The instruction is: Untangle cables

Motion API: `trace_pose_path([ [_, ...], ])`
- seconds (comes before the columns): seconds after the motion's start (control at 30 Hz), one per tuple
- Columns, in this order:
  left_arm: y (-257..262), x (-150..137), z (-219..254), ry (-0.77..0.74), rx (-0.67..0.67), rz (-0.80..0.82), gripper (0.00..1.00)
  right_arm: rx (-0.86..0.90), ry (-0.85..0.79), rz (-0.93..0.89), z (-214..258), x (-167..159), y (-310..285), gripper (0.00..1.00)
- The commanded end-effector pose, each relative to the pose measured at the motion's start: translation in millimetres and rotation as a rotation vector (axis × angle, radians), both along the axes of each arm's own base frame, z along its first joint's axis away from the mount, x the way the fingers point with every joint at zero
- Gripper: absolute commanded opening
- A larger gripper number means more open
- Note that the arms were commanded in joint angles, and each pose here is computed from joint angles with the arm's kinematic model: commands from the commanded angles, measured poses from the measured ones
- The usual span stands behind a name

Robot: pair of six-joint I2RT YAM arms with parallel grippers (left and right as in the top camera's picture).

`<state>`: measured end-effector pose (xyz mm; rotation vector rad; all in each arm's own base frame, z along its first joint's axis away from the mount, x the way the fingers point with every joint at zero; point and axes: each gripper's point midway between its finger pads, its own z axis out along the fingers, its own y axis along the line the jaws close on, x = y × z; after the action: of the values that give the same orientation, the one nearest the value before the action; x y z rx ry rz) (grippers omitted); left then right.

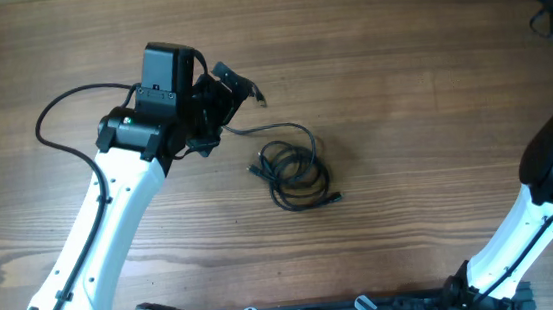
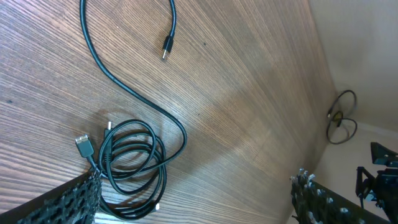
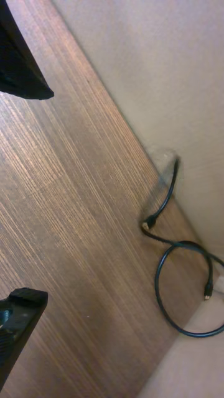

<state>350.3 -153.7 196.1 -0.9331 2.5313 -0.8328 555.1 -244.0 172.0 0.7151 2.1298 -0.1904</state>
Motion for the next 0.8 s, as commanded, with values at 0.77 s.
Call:
trace_pose_path([
  [0.77,50,8,-11,0.029,0.093,0.126,1.0,-0.039,0.076,-0.109,52,-56,-1,1.0],
])
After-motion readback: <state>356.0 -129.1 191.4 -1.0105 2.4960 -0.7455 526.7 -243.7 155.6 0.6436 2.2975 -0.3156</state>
